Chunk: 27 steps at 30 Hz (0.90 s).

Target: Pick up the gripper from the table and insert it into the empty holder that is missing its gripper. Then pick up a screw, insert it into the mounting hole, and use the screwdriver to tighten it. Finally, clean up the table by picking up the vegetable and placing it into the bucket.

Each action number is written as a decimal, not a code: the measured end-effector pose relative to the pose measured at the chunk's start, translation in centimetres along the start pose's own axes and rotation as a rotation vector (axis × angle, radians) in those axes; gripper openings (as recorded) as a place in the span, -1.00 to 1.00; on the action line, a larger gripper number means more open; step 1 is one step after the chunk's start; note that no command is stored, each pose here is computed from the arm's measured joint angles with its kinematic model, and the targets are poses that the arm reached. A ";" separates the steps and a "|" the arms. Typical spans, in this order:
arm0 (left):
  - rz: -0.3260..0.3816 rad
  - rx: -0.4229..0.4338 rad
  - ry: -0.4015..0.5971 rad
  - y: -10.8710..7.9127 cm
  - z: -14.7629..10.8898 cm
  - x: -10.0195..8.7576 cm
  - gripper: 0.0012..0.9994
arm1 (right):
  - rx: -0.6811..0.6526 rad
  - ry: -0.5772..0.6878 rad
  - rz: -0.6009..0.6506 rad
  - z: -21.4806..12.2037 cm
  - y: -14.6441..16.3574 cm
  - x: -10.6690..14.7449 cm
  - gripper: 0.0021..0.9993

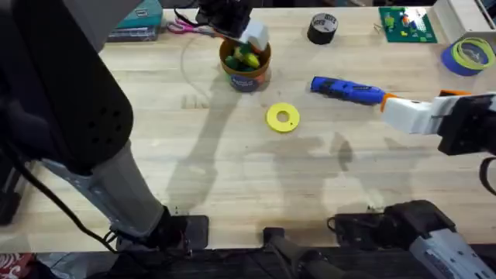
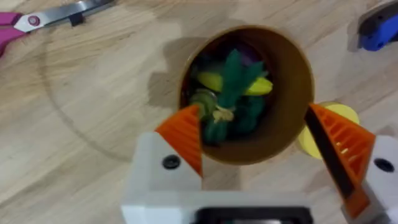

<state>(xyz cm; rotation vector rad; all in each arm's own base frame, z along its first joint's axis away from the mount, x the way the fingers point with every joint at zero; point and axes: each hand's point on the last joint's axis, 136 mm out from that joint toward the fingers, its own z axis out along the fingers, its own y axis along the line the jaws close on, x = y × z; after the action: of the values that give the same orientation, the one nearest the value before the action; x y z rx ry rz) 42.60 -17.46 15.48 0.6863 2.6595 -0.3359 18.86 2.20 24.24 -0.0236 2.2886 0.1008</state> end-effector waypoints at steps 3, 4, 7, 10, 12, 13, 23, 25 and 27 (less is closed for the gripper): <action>-0.006 0.002 0.010 0.0 0.0 0.3 0.97 | 0.000 0.000 0.000 0.0 0.0 0.0 0.99; -0.007 0.002 0.016 -0.1 0.0 0.4 0.97 | 0.000 0.000 0.000 0.0 0.0 0.0 0.99; -0.015 0.007 0.049 -0.2 0.0 1.2 0.97 | 0.000 0.000 0.000 0.0 0.0 0.0 0.99; -0.026 0.015 0.103 -0.5 -0.4 2.4 0.97 | 0.000 0.000 0.000 0.0 0.0 0.0 0.99; -0.032 0.019 0.128 -0.7 -1.0 3.1 0.97 | 0.000 0.000 0.000 0.0 0.0 0.0 0.99; -0.034 0.019 0.139 -0.8 -1.5 3.5 0.97 | 0.000 0.000 0.000 0.0 0.0 0.0 0.99; -0.041 -0.046 0.108 -2.9 -13.0 7.5 0.97 | 0.000 0.000 0.000 0.0 0.0 0.0 0.99; -0.043 -0.060 0.095 -3.3 -15.0 8.6 0.97 | 0.000 0.000 0.000 0.0 0.0 0.0 0.99; -0.046 -0.070 0.075 -3.8 -17.0 9.6 0.98 | 0.000 0.000 0.000 0.0 0.0 0.0 0.99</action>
<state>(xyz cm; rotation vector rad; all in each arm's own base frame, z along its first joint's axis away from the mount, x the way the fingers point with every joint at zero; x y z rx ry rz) 27.87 -11.33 27.35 0.6282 2.7473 -0.2329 18.86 2.20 24.24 -0.0236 2.2886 0.1008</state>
